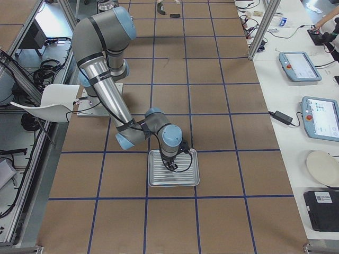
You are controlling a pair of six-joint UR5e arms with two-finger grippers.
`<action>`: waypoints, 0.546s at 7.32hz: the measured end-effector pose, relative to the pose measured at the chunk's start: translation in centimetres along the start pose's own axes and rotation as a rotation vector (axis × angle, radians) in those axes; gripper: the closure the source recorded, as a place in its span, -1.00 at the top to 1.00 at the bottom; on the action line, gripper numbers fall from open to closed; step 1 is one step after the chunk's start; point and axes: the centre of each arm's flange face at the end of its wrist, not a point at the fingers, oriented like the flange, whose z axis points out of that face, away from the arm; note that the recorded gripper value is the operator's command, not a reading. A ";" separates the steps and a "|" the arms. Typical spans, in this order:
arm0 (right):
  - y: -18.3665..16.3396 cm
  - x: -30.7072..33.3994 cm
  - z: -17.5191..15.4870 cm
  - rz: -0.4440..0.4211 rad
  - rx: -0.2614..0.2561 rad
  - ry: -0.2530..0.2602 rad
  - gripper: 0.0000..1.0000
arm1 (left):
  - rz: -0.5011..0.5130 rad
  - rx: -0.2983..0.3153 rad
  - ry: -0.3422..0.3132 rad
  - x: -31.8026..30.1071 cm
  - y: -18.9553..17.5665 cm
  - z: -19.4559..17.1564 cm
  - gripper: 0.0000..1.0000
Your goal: Place bearing gear from tray to pile
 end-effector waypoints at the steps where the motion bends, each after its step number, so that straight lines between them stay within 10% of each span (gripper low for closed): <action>1: -0.1 0.0 0.0 -0.010 0.006 0.000 -0.34 | 0.000 0.001 0.000 0.0 0.0 0.0 1.00; 4: 0.0 0.0 0.1 -0.017 0.002 -0.004 -0.73 | 0.001 0.001 0.000 0.0 0.0 0.0 1.00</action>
